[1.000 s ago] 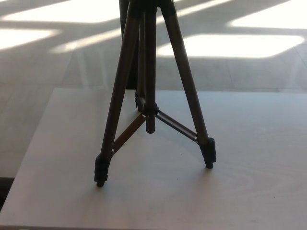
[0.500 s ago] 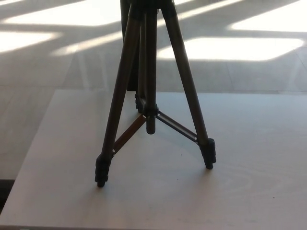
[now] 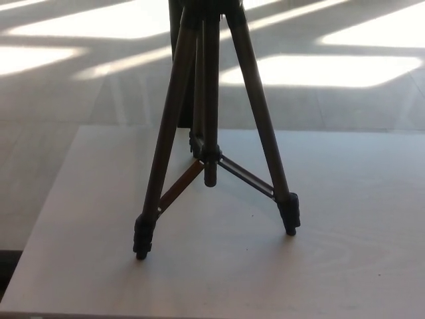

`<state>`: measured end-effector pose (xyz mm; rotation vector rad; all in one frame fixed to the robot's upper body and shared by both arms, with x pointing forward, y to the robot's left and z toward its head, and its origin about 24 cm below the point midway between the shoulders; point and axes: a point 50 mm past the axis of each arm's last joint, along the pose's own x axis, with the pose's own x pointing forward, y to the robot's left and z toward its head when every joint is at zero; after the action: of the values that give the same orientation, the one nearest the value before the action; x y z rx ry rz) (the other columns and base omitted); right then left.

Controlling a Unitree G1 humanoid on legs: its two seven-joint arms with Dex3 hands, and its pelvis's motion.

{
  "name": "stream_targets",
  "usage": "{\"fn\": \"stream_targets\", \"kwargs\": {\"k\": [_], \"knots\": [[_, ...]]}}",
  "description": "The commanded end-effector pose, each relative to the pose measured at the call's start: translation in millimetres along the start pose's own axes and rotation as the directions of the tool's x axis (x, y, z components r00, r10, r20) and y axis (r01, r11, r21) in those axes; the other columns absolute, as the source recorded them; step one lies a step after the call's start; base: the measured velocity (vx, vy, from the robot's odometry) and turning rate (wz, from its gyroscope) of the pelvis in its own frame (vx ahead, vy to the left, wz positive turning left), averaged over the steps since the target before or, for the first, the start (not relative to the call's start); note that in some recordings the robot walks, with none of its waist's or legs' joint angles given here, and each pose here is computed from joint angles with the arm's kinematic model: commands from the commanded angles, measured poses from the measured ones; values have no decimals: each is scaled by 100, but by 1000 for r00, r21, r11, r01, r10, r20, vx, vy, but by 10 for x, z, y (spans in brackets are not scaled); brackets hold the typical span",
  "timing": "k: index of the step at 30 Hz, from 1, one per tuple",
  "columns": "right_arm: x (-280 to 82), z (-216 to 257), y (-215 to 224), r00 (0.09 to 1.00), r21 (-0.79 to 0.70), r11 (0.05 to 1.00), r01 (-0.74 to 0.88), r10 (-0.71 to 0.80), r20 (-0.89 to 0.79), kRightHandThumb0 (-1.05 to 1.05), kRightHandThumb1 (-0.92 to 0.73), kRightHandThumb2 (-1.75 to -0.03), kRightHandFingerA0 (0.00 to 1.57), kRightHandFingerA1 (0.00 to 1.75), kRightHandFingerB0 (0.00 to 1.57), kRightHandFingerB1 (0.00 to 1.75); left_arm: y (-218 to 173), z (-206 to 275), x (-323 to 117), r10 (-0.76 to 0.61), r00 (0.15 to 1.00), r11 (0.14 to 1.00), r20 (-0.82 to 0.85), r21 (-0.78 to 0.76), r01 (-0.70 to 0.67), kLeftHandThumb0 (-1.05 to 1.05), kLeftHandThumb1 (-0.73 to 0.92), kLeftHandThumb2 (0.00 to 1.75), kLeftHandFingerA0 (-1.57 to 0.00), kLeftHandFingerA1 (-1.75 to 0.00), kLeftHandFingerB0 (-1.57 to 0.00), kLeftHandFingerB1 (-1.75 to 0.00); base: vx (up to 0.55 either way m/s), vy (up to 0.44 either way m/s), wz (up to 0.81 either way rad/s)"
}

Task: Use both hands of the robot to pick up the tripod lying in the middle of the desk and make it stand upright on the desk

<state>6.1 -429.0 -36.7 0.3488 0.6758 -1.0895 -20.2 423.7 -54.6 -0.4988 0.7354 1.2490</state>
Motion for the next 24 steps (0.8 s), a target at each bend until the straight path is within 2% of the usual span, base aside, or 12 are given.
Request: {"fn": "stream_targets", "kwargs": {"k": [1, 2, 6, 8, 10, 11, 12, 15, 16, 18, 19, 24], "knots": [[19, 62, 21, 999, 86, 996, -31, 30, 21, -92, -71, -105, 0, 22, 10, 9, -27, 122, 16, -15, 997, 999, 72, -30, 17, -54, 70, 123, -8, -69, 0, -64, 0, 0, 0], [-11, 34, 15, 994, 231, 967, -105, 111, -17, -102, -81, -108, 0, 15, 0, 0, -59, 172, 14, -15, 996, 999, 84, -27, 17, -73, 84, 68, -5, -115, 0, -76, 0, 0, 0], [-10, -19, 11, 996, 228, 972, -60, 72, -44, -105, -80, -116, 0, 18, 0, 6, -81, 227, 0, -44, 995, 999, 84, -21, 46, -73, 85, 67, -6, -106, 0, -79, 0, 0, 0], [9, -22, 34, 994, 279, 957, -74, 93, -55, -105, -79, -109, 0, 15, 0, 0, -85, 230, 0, -47, 995, 999, 85, -18, 49, -74, 87, 64, -10, -97, 0, -80, 0, 0, 0], [18, -62, 76, 997, 212, 975, -73, 80, -25, -103, -77, -107, 0, 12, 0, 0, -125, 277, 1, -64, 993, 997, 94, -37, 68, -72, 87, 64, -13, -95, -2, -80, 0, 0, 0], [9, -51, 86, 997, 127, 989, -79, 81, -14, -81, -90, -67, 0, 7, 0, 12, -129, 280, -2, -67, 993, 997, 94, -39, 71, -73, 87, 64, -13, -95, 0, -80, 0, 0, 0], [-10, -34, 94, 996, 132, 988, -86, 88, -10, -105, -81, -110, 0, 12, 0, 0, -142, 288, 5, -72, 993, 996, 96, -40, 76, -74, 86, 66, -9, -95, 0, -80, 0, 0, 0], [-37, -31, 90, 995, 136, 986, -96, 97, 1, -104, -80, -109, 0, 11, 0, 0, -149, 292, 10, -79, 992, 996, 99, -42, 84, -73, 87, 65, -9, -95, -1, -81, 0, 0, 0], [24, -46, 101, 997, 164, 984, -68, 70, -7, -81, -83, -76, 0, 5, 0, 8, -148, 290, 14, -79, 992, 995, 103, -48, 85, -73, 86, 64, -12, -93, -1, -79, 0, 0, 0], [8, -42, 109, 997, 153, 985, -81, 82, -1, -81, -85, -76, 0, 7, 0, 8, -146, 288, 15, -91, 991, 995, 102, -42, 96, -74, 87, 64, -10, -93, -1, -79, 0, 0, 0], [5, -43, 76, 993, 145, 984, -107, 113, -36, -105, -78, -114, 0, 20, 0, 2, -148, 289, 16, -90, 991, 994, 101, -58, 96, -73, 87, 64, -7, -96, 0, -81, 0, 0, 0], [-16, -53, 81, 991, 340, 932, -125, 133, -1, -105, -75, -104, 0, 13, 0, 1, -124, 271, 17, -83, 992, 993, 97, -70, 90, -73, 90, 63, -11, -93, 0, -80, 0, 0, 0]]}}
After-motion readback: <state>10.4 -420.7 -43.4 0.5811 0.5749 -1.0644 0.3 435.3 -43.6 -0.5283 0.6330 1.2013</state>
